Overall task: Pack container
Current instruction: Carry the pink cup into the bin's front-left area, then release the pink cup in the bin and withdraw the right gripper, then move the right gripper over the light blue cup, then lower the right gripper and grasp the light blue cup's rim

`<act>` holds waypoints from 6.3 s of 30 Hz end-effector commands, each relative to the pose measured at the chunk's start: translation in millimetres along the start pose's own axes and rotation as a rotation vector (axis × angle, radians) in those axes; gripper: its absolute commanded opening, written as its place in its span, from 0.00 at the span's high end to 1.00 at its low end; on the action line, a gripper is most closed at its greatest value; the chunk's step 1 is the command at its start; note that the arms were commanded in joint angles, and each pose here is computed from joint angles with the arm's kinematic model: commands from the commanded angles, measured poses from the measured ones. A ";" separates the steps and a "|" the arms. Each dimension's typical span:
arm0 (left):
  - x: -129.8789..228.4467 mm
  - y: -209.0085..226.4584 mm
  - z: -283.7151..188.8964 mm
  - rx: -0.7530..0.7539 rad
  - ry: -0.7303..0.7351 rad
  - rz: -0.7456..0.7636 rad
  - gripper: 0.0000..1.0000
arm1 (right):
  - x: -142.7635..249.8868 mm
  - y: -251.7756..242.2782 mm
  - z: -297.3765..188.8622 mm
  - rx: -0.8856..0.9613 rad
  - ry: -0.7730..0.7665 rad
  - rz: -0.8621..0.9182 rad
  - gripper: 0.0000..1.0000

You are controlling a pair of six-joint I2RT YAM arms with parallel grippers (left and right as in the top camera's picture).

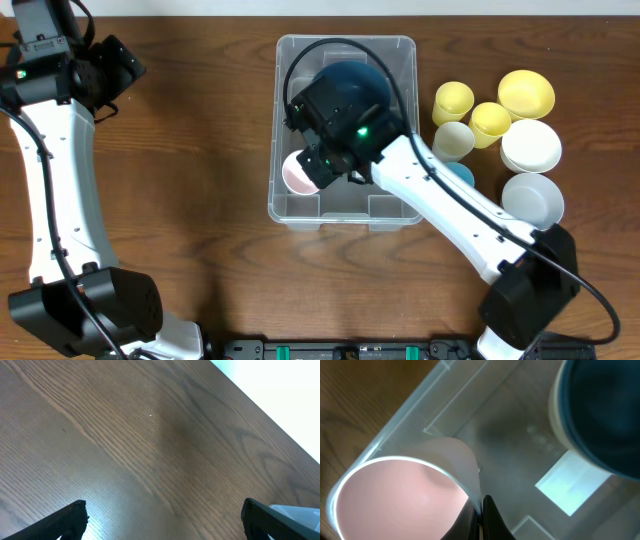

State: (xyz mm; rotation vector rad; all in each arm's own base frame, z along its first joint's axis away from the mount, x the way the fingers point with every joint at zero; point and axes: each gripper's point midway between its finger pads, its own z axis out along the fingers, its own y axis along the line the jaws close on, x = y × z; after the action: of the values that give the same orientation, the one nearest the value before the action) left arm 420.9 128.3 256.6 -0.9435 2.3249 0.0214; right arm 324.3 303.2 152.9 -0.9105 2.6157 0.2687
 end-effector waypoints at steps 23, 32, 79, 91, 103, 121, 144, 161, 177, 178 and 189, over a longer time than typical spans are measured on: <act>-3.6 2.7 -1.5 -0.011 -0.010 0.006 0.02 | 33.2 14.5 51.6 0.012 0.190 0.005 0.99; -3.6 2.7 -1.5 -0.011 -0.010 0.006 0.02 | 35.9 14.1 59.1 0.014 0.205 0.004 0.78; -3.6 2.7 -1.5 -0.011 -0.010 0.006 0.02 | 126.6 -319.7 -93.4 0.332 0.065 0.914 0.39; -3.6 2.7 -1.5 -0.011 -0.010 0.006 0.02 | 116.5 -242.8 -68.1 0.186 0.229 0.738 0.42; -3.6 2.7 -1.5 -0.011 -0.010 0.006 0.02 | 156.7 -205.5 -10.1 0.200 0.382 0.682 0.36; -3.6 2.7 -1.5 -0.011 -0.010 0.006 0.02 | 153.8 -205.0 -21.5 0.213 0.300 0.643 0.36; -3.6 2.7 -1.5 -0.011 -0.010 0.006 0.02 | 181.5 -211.1 -73.1 0.290 0.142 0.770 0.34; -3.6 2.7 -1.5 -0.011 -0.010 0.006 0.02 | 203.5 -215.0 -20.9 0.297 0.113 0.768 0.41; -3.6 2.7 -1.5 -0.011 -0.010 0.006 0.02 | 209.0 -236.0 -21.3 0.326 0.064 0.845 0.55; -3.6 2.7 -1.5 -0.011 -0.010 0.006 0.02 | 209.4 -236.4 -21.3 0.326 0.064 0.847 0.56; -3.6 2.7 -1.5 -0.011 -0.010 0.006 0.02 | 209.1 -238.4 -12.0 0.315 0.073 0.849 0.55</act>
State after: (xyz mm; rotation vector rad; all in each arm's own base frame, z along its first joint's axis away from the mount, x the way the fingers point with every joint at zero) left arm 421.0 128.3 256.8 -0.9434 2.3245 0.0214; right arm 320.3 -2.2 77.1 0.3061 2.8216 0.0087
